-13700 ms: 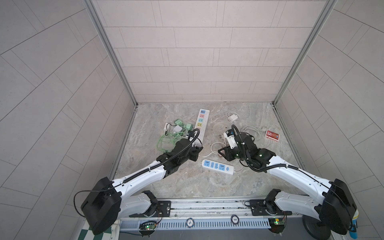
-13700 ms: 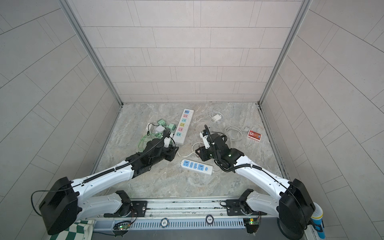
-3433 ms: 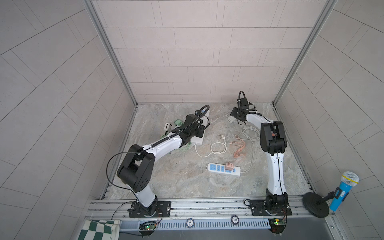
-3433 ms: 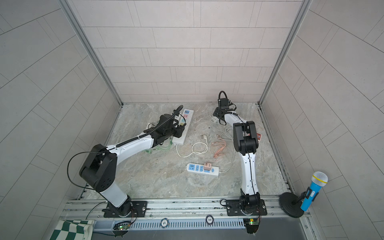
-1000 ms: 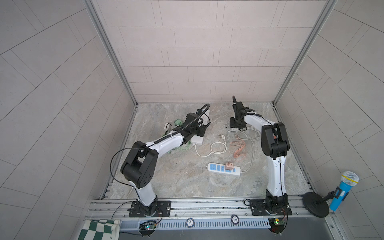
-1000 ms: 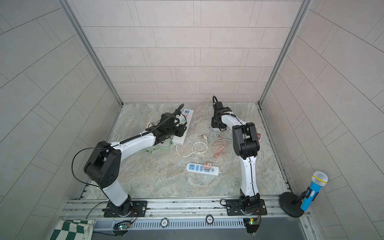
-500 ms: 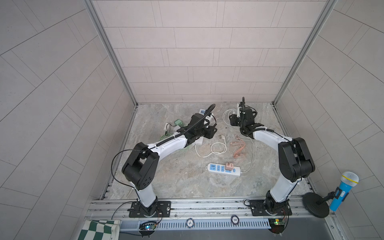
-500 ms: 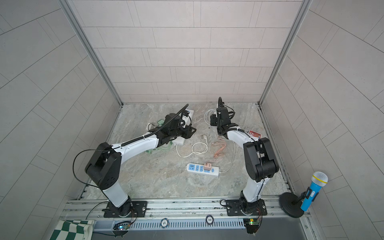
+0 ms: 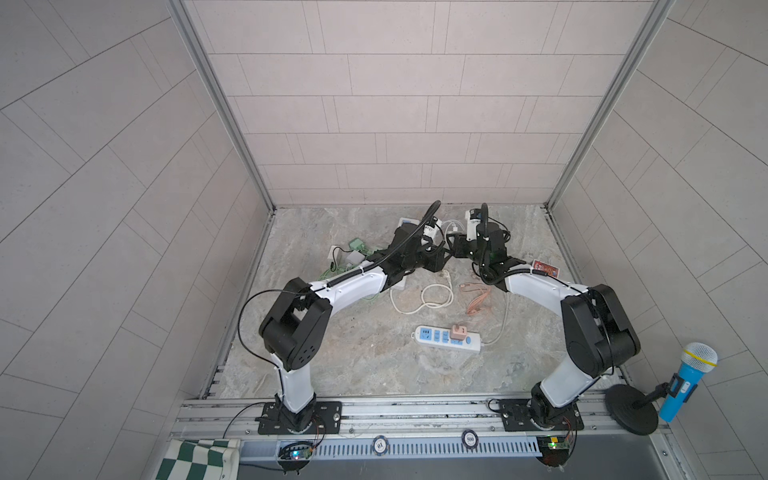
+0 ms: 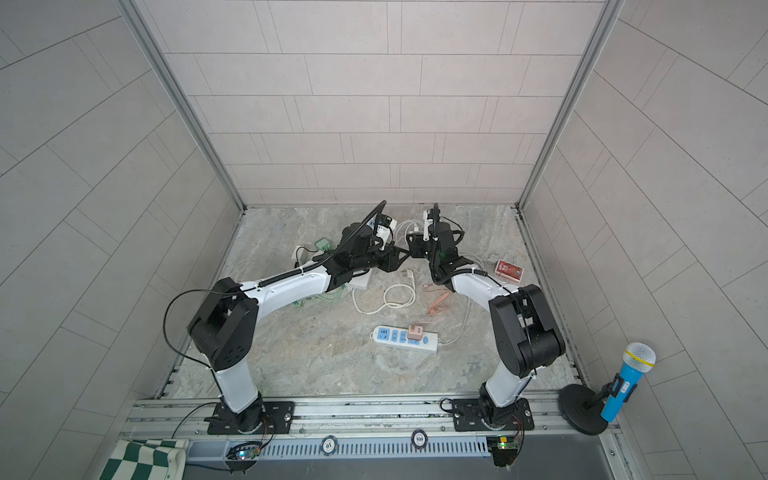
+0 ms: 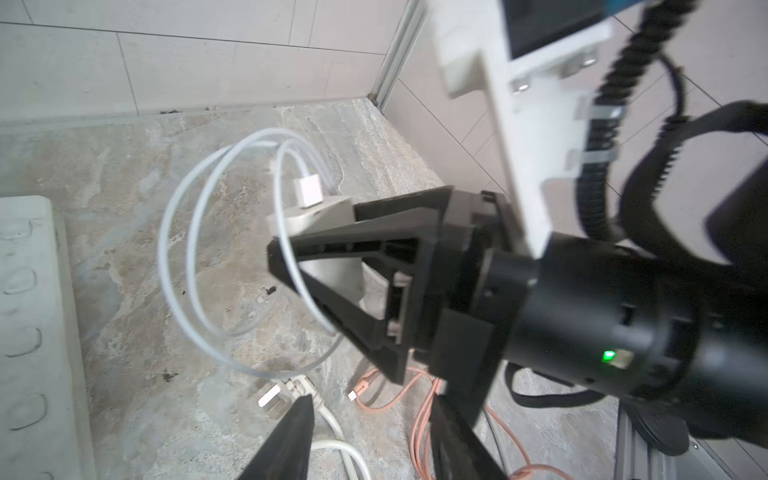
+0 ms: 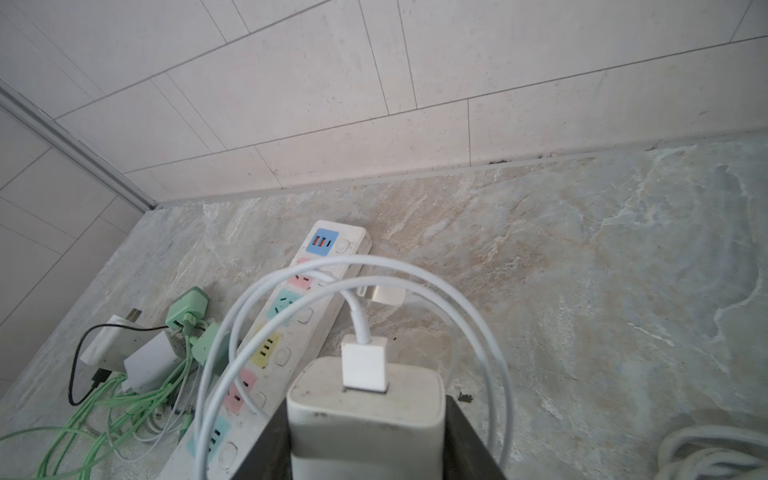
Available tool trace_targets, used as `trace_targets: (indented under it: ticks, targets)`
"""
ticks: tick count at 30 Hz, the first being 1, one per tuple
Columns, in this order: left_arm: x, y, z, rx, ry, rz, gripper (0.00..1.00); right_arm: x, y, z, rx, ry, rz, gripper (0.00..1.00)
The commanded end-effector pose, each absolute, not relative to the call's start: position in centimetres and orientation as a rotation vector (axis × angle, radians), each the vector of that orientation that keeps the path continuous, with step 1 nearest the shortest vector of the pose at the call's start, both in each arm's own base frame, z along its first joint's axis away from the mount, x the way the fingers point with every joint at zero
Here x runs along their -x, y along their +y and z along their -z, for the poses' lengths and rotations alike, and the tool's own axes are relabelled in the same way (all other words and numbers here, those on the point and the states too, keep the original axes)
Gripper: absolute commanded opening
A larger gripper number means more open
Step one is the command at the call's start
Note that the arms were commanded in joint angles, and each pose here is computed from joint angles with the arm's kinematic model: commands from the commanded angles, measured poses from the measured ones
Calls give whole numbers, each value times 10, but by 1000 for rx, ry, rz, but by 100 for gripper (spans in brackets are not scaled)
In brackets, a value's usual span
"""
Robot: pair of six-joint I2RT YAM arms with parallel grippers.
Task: Insert the plug
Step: 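Lift the white charger with the right gripper toward the left gripper while the left approaches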
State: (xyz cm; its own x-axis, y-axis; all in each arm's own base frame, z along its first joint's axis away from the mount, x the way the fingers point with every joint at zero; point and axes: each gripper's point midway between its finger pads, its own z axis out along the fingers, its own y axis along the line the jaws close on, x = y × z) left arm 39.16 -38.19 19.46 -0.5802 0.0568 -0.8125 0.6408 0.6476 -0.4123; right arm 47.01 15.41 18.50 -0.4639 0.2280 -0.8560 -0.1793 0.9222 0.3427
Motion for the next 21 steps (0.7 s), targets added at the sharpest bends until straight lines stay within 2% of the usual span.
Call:
trace_targets:
  ticks: [1, 10, 21]
  targets:
    - [-401, -386, -209, -512, 2005, 895, 51, -463, 163, -223, -16, 1896, -543, 29]
    - [-411, -390, -217, -467, 1988, 907, 51, -448, 166, -217, 17, 1916, -539, 28]
    - [-423, -385, -189, -425, 2055, 816, 50, -429, 173, -231, 17, 1876, -611, 27]
